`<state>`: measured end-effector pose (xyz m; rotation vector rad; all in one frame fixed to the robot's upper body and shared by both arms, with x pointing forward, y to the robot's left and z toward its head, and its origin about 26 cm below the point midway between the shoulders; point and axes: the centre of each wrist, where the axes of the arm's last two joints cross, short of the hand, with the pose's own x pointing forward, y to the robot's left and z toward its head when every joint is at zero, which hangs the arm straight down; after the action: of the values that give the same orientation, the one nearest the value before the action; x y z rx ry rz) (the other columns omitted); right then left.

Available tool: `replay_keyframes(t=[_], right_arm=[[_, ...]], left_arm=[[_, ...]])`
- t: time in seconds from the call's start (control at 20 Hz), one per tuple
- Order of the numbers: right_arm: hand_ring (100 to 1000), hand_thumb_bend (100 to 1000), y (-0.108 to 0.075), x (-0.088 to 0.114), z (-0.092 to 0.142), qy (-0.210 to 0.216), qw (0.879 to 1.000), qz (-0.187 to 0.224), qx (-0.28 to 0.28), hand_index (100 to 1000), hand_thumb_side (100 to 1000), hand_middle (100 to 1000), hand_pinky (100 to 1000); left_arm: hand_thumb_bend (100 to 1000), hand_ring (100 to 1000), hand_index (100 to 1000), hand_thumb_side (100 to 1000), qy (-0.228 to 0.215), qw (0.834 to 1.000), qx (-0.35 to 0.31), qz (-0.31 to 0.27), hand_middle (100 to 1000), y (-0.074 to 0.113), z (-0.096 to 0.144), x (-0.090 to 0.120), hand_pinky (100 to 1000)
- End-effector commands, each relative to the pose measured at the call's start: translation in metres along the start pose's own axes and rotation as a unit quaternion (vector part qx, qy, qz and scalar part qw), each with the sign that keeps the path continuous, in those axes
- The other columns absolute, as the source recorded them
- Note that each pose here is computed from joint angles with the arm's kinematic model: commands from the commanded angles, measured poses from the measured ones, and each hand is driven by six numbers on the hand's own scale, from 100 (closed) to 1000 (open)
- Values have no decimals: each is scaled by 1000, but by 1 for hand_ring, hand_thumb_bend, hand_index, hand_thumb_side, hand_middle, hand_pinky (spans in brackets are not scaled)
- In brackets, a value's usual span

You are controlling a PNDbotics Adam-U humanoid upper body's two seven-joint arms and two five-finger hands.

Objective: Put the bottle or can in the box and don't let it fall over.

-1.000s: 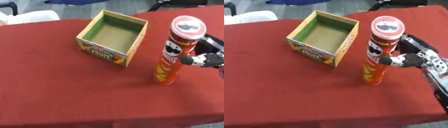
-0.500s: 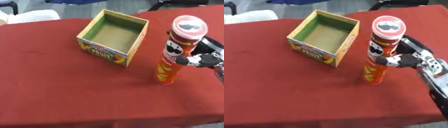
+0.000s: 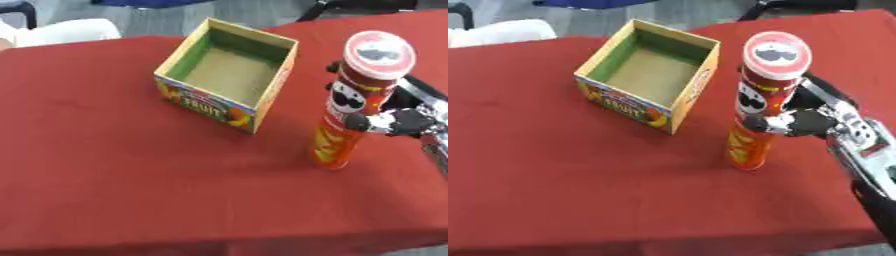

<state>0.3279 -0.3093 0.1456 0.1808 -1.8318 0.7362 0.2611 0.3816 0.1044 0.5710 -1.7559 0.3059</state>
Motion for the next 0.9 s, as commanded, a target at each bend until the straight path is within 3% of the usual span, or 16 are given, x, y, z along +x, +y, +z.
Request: replay_keyframes(t=[0.05,0.5,0.9], right_arm=[[800,726,-3,7,-3,-8,1000,4,4,868,277,838,803],[705,629,-5,7,-3,7,1000,3,-17,653,212,601,786],[660,598,-5,13,2,12,999,4,-35,585,197,529,781]], left_arm=[[477,803,798,779,-13,1000,0,-1,736,2,-4,7,739],[469,804,798,780,-14,1000,-2,-2,738,2,-5,8,740],[463,805,798,780,-15,1000,-3,-2,740,2,-5,8,740]])
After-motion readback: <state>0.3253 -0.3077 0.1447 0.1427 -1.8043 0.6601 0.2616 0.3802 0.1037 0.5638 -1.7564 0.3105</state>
